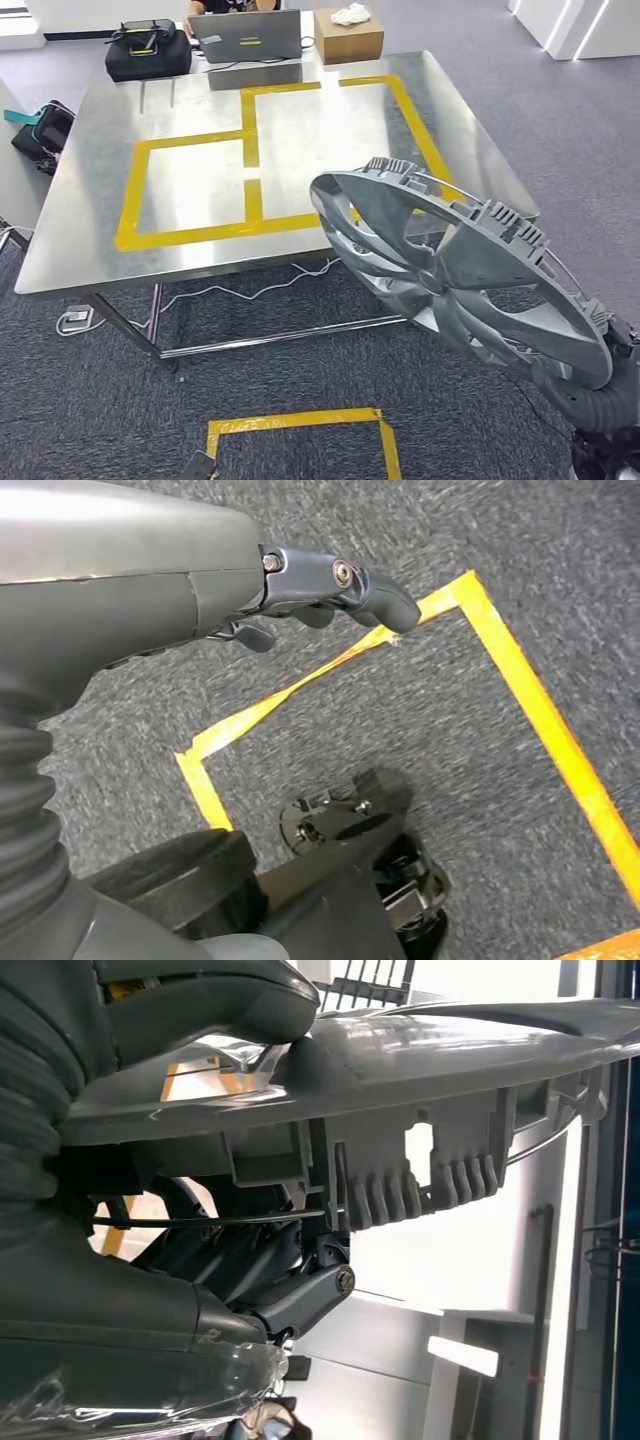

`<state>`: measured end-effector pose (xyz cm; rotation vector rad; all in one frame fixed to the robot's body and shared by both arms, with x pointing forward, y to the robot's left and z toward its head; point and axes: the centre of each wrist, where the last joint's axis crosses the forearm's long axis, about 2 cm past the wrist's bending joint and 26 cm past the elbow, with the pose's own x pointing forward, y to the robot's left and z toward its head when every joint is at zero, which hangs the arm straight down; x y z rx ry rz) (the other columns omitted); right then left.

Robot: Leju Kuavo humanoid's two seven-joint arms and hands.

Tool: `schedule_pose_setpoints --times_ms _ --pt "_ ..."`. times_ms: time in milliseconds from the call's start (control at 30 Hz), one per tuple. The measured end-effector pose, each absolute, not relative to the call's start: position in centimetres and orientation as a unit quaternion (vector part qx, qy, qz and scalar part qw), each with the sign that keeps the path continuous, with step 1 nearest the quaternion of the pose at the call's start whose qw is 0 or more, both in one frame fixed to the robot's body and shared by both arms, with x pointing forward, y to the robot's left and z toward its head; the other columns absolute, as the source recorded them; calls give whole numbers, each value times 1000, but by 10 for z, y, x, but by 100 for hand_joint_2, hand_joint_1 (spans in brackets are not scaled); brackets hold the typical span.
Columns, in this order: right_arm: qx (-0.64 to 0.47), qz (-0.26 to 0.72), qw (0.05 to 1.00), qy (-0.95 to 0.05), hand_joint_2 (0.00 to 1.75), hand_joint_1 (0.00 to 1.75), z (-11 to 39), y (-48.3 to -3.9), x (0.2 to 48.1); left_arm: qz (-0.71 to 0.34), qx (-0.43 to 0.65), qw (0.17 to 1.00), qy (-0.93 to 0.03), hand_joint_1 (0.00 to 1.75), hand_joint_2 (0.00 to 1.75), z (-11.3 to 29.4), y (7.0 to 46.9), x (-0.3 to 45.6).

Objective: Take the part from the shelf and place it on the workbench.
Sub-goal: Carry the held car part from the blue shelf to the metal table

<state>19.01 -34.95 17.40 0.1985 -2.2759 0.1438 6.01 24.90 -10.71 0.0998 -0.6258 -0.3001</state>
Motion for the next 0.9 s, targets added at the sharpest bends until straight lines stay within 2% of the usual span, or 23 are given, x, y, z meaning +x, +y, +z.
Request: schedule_pose_setpoints --times_ms 533,900 --pt "67 61 405 -910 175 175 178 -351 189 -140 34 939 -313 0 175 -107 249 61" --pt "16 62 370 -927 175 175 196 -372 190 -139 36 938 -314 0 175 -107 248 61"
